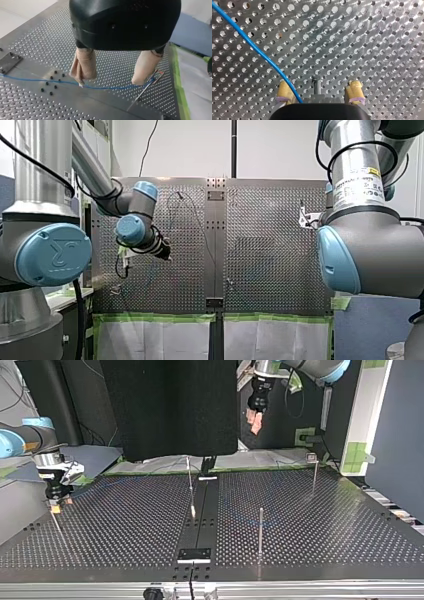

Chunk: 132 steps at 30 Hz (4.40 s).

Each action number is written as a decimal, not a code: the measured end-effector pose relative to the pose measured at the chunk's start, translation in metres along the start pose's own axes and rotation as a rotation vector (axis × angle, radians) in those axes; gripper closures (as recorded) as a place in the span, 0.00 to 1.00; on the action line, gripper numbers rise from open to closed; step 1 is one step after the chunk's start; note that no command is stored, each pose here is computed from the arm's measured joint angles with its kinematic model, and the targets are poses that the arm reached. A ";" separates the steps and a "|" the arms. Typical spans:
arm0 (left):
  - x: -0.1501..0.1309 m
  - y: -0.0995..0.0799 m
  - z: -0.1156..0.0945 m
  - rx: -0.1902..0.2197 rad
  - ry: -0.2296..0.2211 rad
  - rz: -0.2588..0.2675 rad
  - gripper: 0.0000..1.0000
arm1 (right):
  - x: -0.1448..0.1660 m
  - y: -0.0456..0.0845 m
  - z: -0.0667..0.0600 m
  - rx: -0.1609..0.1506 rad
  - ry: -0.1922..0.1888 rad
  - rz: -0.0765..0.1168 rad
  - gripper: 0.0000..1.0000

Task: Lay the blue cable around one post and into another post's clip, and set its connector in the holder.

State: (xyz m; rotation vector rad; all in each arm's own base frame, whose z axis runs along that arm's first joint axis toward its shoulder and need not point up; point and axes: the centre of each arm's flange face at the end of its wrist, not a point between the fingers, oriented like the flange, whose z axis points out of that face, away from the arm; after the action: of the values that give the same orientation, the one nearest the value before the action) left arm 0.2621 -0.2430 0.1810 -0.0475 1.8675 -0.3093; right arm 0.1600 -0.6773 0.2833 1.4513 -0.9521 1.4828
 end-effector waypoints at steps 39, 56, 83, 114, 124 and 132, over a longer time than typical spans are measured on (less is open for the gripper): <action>0.014 0.007 0.027 0.046 -0.236 -0.012 0.00 | 0.000 -0.003 0.001 0.005 0.001 0.000 0.01; -0.006 0.000 0.038 0.091 -0.398 -0.045 0.00 | 0.002 -0.007 0.001 0.011 0.005 -0.001 0.01; -0.028 0.002 0.051 0.083 -0.519 -0.021 0.00 | 0.004 -0.010 0.003 0.010 0.004 -0.002 0.01; -0.032 0.008 0.061 0.031 -0.447 0.040 0.00 | 0.004 -0.013 0.003 0.013 0.004 -0.002 0.01; -0.020 0.012 0.055 0.008 -0.354 0.059 0.00 | 0.004 -0.013 0.003 0.013 0.004 -0.002 0.01; -0.017 0.013 0.054 0.003 -0.333 0.063 0.00 | 0.004 -0.013 0.003 0.013 0.004 -0.002 0.01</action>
State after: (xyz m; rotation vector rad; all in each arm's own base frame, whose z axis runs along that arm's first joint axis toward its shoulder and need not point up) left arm 0.3200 -0.2372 0.1788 -0.0354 1.5353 -0.2440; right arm 0.1734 -0.6755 0.2873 1.4575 -0.9397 1.4927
